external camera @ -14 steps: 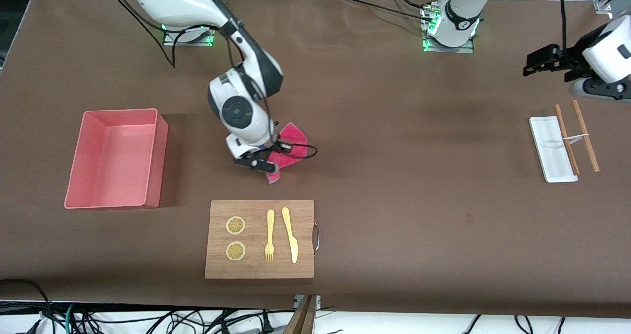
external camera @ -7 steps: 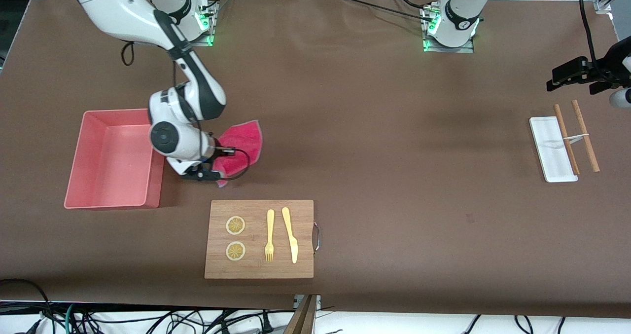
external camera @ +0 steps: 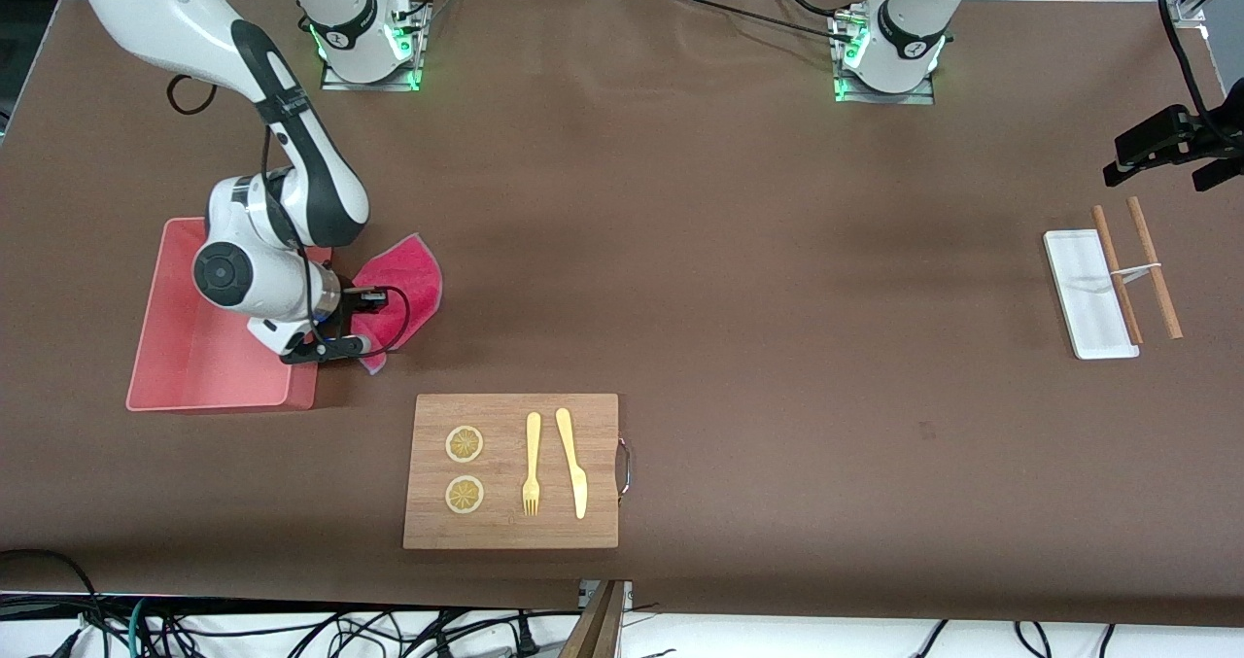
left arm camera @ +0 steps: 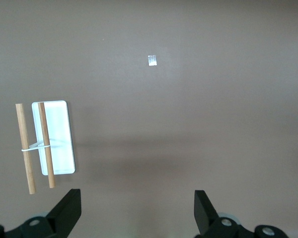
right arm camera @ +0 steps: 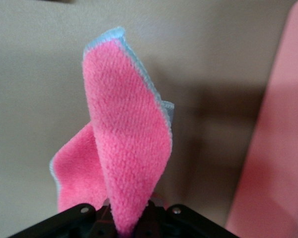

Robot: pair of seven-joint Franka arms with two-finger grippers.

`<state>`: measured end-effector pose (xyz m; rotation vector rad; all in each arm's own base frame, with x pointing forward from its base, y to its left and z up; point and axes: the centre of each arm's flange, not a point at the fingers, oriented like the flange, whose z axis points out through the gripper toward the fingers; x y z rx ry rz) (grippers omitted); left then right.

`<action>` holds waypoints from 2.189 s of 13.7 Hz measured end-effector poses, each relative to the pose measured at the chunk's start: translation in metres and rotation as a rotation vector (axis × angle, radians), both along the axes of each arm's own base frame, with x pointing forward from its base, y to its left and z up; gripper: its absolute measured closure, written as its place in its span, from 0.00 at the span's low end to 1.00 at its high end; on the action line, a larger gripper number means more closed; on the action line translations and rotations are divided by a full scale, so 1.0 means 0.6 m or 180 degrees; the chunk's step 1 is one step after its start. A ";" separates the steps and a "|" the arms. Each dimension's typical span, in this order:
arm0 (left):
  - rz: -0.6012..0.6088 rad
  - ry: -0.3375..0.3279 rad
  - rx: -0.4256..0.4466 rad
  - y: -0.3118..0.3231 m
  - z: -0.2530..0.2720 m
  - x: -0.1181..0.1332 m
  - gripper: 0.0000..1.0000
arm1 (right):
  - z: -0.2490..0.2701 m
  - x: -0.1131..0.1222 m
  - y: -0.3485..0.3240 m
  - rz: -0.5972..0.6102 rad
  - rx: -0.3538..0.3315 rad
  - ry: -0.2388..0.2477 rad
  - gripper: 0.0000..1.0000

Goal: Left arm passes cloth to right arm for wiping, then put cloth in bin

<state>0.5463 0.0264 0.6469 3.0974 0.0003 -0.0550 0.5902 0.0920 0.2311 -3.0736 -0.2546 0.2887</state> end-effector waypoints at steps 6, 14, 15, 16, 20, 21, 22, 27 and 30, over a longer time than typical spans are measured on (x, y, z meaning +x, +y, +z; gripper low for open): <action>-0.0064 0.0029 0.0186 -0.121 -0.018 -0.005 0.00 | 0.219 -0.012 -0.072 0.0293 -0.0110 0.0005 0.98; -0.0087 0.0047 0.0165 -0.112 -0.025 0.003 0.00 | 0.315 -0.052 -0.263 0.0567 -0.0155 0.0028 0.98; -0.0087 0.0046 0.0165 -0.112 -0.025 0.003 0.00 | 0.298 -0.050 -0.261 0.0578 -0.0152 0.0043 0.98; -0.0082 0.0044 0.0164 -0.111 -0.024 0.003 0.00 | 0.278 -0.043 -0.259 0.0592 -0.0153 0.0026 0.98; -0.0069 0.0052 0.0164 -0.107 -0.024 0.003 0.00 | 0.186 -0.011 -0.257 0.0624 -0.0154 -0.0043 0.84; -0.0070 0.0079 0.0166 -0.107 -0.025 0.001 0.00 | 0.172 -0.002 -0.257 0.0626 -0.0157 -0.0106 0.75; -0.0070 0.0100 0.0164 -0.107 -0.025 0.000 0.00 | 0.168 0.002 -0.257 0.0625 -0.0158 -0.0141 0.63; -0.0075 0.0126 0.0099 -0.111 -0.025 -0.002 0.00 | 0.277 -0.008 -0.234 0.0355 -0.0107 -0.0305 0.12; -0.0059 0.0123 0.0087 -0.107 -0.023 -0.002 0.00 | 0.375 -0.039 -0.176 0.0070 -0.0143 -0.0323 0.00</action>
